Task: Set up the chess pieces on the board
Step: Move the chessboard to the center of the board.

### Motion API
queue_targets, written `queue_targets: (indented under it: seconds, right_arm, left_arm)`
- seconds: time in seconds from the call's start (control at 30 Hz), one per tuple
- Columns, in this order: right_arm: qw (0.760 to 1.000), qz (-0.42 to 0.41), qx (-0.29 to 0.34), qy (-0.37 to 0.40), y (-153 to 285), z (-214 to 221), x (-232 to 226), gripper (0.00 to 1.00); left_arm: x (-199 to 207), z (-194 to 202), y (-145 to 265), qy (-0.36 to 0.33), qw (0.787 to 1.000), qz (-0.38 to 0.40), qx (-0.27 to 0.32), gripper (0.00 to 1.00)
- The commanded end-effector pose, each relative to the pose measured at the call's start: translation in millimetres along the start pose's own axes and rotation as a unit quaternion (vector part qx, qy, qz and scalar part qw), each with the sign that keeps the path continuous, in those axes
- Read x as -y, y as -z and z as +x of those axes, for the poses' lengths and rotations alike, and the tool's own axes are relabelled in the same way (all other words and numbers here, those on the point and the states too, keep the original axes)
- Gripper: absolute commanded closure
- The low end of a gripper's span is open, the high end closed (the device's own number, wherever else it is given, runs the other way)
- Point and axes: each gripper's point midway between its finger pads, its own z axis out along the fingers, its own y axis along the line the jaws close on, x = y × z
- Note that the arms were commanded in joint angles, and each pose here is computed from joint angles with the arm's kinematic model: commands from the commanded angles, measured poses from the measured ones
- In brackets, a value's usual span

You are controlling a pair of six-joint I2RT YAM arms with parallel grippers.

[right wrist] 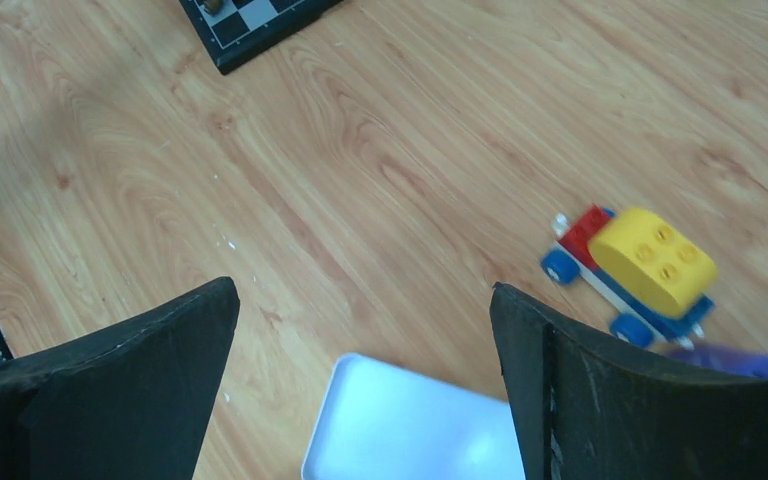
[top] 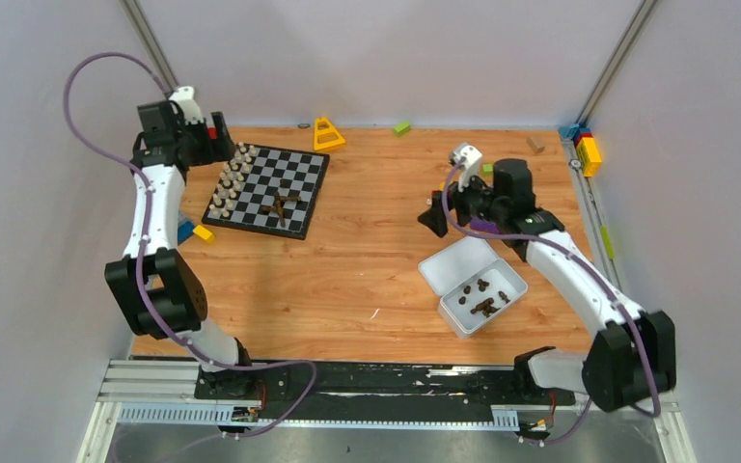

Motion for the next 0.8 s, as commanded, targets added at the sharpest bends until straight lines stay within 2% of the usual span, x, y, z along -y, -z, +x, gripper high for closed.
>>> queue_targets:
  seconds: [0.0,0.17,0.4,0.77]
  right_arm:
    - [1.000,-0.015,0.006,0.003,-53.1,-27.5,-4.0,0.00]
    - [0.998,-0.068,-0.018,-0.005,-124.8,-37.9,-24.7,0.00]
    - [0.990,-0.119,-0.076,-0.002,-215.4,-4.6,-49.9,0.01]
    - [0.978,-0.177,-0.113,0.007,-290.1,36.3,-82.0,0.05]
  left_arm:
    - [-28.8,-15.2,-18.8,0.099,0.995,0.028,0.018,0.09]
    - [-62.5,-6.7,-44.4,0.157,0.987,0.003,0.023,0.09]
    - [-97.1,19.4,-85.8,0.202,0.978,-0.046,0.016,0.09]
    - [-125.5,64.4,-141.8,0.271,0.959,-0.078,-0.006,0.09]
